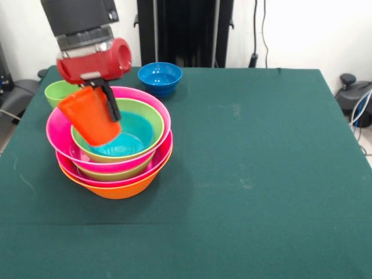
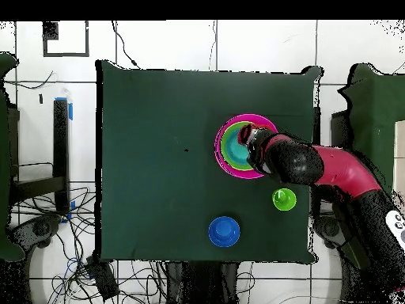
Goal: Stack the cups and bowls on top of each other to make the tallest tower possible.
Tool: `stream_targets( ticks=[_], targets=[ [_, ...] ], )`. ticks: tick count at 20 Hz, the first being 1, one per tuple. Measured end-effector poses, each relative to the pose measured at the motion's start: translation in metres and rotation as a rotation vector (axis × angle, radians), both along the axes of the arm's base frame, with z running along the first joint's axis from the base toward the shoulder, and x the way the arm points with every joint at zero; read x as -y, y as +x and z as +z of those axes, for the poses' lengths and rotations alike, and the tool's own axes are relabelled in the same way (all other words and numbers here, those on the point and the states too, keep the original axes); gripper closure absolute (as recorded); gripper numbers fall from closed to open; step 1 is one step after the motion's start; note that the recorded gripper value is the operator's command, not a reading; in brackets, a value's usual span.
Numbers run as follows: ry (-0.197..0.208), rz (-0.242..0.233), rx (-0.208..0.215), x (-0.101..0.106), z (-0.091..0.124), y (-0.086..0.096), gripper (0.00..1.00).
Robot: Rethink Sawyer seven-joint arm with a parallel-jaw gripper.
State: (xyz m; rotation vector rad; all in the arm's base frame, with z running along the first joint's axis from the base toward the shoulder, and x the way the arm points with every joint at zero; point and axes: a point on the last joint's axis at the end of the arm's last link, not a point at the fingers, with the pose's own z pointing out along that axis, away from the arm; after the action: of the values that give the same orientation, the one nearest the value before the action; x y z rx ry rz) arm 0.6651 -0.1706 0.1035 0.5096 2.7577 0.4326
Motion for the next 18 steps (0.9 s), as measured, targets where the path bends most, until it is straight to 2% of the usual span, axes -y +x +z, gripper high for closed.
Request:
stream_targets(
  ticks=[4, 5, 8, 10, 14, 16, 18],
  targets=[
    [-0.063, 0.001, 0.021, 0.01, 0.023, 0.004, 1.0],
    [-0.09, 0.002, 0.027, 0.013, 0.031, 0.005, 1.0],
    [-0.14, 0.01, 0.029, 0.015, 0.041, 0.004, 1.0],
    [-0.166, 0.019, 0.026, 0.014, 0.043, 0.003, 1.0],
    [-0.256, 0.062, 0.005, 0.005, 0.042, -0.004, 1.0],
    [-0.308, 0.091, -0.017, -0.004, 0.038, -0.01, 1.0],
    [-0.341, 0.106, -0.034, -0.013, 0.036, -0.015, 1.0]
  ],
)
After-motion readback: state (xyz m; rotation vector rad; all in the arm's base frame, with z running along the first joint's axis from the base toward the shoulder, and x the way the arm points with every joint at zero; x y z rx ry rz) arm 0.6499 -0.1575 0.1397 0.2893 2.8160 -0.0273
